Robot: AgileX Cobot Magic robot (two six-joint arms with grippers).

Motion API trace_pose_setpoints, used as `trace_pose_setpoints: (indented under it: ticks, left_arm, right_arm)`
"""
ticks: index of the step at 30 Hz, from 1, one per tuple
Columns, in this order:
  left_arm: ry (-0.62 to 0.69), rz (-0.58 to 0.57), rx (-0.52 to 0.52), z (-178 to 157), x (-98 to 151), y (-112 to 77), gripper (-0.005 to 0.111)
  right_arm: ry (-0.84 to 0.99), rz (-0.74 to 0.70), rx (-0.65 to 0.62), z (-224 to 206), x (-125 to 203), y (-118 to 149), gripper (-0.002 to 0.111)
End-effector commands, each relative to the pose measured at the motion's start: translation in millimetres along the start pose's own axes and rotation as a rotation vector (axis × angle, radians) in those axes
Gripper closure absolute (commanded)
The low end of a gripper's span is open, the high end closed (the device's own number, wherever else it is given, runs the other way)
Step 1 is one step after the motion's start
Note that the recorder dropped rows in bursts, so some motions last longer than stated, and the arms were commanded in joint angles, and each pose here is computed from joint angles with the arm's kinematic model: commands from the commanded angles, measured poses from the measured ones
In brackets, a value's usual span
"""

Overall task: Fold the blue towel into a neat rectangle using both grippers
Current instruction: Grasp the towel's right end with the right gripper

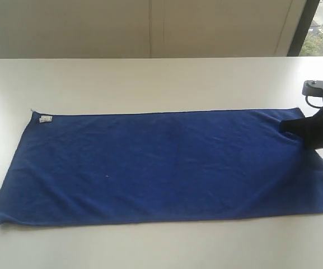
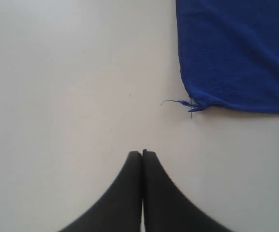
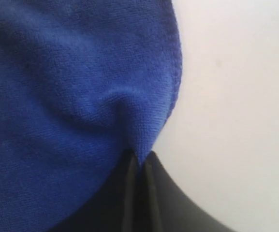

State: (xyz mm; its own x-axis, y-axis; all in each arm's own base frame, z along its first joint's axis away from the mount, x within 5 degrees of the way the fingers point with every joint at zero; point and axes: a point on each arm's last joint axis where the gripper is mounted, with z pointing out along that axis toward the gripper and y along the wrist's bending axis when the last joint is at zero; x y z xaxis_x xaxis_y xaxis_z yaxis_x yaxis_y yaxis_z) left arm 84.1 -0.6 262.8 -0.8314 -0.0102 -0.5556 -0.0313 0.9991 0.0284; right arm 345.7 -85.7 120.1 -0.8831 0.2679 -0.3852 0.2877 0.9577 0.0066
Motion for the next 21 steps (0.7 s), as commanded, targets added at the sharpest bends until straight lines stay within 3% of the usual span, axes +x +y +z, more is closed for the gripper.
trace_pose_setpoints:
  ticks: [1, 14, 21]
  left_arm:
    - [0.007, -0.005, 0.001, 1, 2, 0.0, 0.107]
    - [0.007, -0.005, 0.001, 1, 2, 0.0, 0.107]
    - [0.007, -0.005, 0.001, 1, 2, 0.0, 0.107]
  right_arm:
    - [0.092, -0.024, 0.017, 11, 13, -5, 0.108]
    - [0.082, -0.042, 0.024, 8, 9, -6, 0.108]
    - [0.102, 0.023, 0.053, 7, 8, -30, 0.108]
